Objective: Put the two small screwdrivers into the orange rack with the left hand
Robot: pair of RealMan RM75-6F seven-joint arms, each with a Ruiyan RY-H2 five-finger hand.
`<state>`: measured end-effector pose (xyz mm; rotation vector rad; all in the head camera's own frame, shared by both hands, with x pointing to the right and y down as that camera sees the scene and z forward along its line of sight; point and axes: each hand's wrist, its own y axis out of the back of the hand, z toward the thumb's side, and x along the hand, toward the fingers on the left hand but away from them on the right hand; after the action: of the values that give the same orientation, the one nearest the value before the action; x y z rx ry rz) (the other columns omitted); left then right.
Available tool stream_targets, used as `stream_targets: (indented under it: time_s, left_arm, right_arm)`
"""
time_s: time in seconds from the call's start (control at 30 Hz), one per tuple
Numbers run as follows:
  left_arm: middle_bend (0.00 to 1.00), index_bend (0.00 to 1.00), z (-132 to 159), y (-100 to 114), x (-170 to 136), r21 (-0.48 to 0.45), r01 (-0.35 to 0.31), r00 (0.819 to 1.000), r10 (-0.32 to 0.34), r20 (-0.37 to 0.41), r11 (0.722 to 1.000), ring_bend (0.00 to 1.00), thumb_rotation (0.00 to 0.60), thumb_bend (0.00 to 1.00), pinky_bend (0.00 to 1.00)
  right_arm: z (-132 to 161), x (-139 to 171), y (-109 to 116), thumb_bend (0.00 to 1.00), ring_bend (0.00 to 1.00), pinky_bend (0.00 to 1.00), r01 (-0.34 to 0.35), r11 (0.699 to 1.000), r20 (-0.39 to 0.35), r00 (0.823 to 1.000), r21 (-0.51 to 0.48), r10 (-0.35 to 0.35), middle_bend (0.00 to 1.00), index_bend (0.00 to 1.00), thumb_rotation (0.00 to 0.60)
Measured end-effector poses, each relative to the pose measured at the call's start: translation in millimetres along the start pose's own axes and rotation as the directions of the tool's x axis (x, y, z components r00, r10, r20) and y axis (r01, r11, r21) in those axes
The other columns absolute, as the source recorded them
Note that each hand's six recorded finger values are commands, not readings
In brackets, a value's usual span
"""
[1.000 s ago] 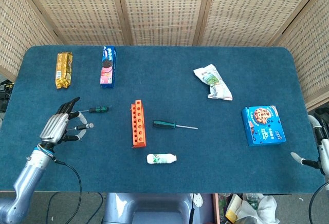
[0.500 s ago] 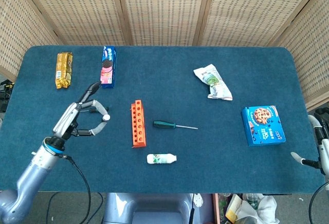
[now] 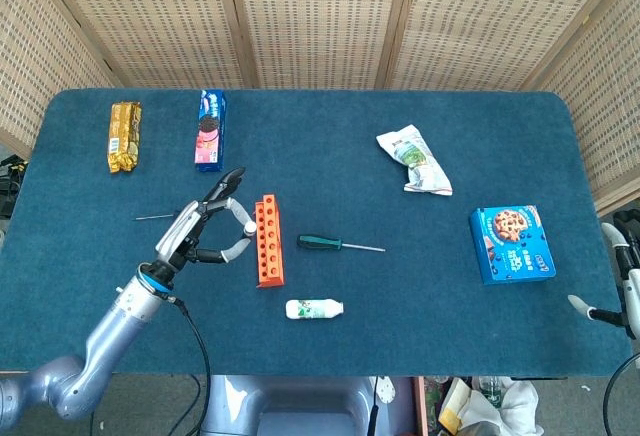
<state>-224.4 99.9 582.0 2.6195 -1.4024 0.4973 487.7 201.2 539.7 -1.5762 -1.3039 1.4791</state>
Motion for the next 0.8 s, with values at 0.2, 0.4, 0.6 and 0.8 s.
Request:
stream_targets:
  time_s: [0.2,0.4,0.6,0.8]
  left_arm:
    - [0.00,0.64,-12,-10,10,-0.026,0.005,1.000,-0.005,-0.017,1.000,0.00,0.600,0.41,0.00]
    - [0.00,0.64,-23,-19,16,-0.050,0.007,0.999,-0.009,-0.034,0.999,0.00,0.600,0.41,0.00]
    - [0.00,0.64,-29,-26,22,-0.038,-0.004,1.000,0.004,-0.015,0.999,0.00,0.600,0.41,0.00]
    - [0.00,0.64,-34,-36,27,-0.051,0.008,1.000,-0.009,-0.019,0.999,0.00,0.600,0.41,0.00]
  right_arm:
    - [0,-1,-1,0.00,0.00,0.00,-0.004,1.000,0.002,1.000,0.000,0.004,0.00,0.00,0.600]
    - [-1,-1,-1,0.00,0.00,0.00,-0.004,1.000,0.005,1.000,-0.003,0.004,0.00,0.00,0.600]
    - [-3,-2,-2,0.00,0.00,0.00,-0.008,1.000,0.009,1.000,-0.003,0.008,0.00,0.00,0.600]
    - [-3,-3,-3,0.00,0.00,0.00,-0.016,1.000,0.010,1.000,-0.007,0.016,0.00,0.00,0.600]
